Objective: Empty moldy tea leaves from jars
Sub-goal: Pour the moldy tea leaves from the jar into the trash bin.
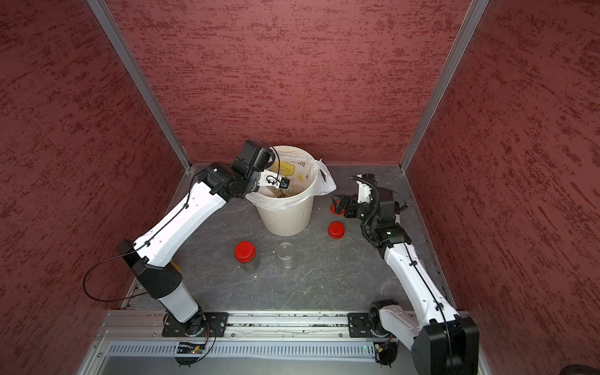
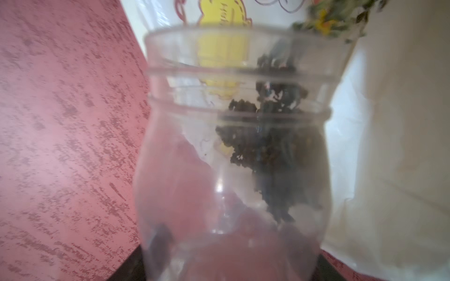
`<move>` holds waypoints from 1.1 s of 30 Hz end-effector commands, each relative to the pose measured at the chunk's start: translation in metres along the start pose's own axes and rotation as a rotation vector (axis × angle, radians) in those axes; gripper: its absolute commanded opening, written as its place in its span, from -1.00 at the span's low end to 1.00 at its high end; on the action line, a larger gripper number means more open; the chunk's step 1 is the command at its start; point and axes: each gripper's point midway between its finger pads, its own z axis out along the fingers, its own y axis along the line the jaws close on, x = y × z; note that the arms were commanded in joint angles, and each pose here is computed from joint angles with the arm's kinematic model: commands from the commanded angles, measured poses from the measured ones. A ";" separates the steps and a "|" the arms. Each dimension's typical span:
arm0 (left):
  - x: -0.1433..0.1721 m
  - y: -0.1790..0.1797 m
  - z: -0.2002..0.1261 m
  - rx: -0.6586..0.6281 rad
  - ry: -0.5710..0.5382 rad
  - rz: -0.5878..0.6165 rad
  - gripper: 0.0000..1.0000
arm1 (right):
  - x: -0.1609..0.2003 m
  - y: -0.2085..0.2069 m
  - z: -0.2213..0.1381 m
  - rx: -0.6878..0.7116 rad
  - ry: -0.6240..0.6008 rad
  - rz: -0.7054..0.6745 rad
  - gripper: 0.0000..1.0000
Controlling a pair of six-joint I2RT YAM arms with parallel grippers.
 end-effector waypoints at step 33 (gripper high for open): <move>0.001 0.026 -0.009 -0.068 -0.020 -0.010 0.26 | -0.025 0.012 0.001 -0.044 -0.041 -0.005 0.98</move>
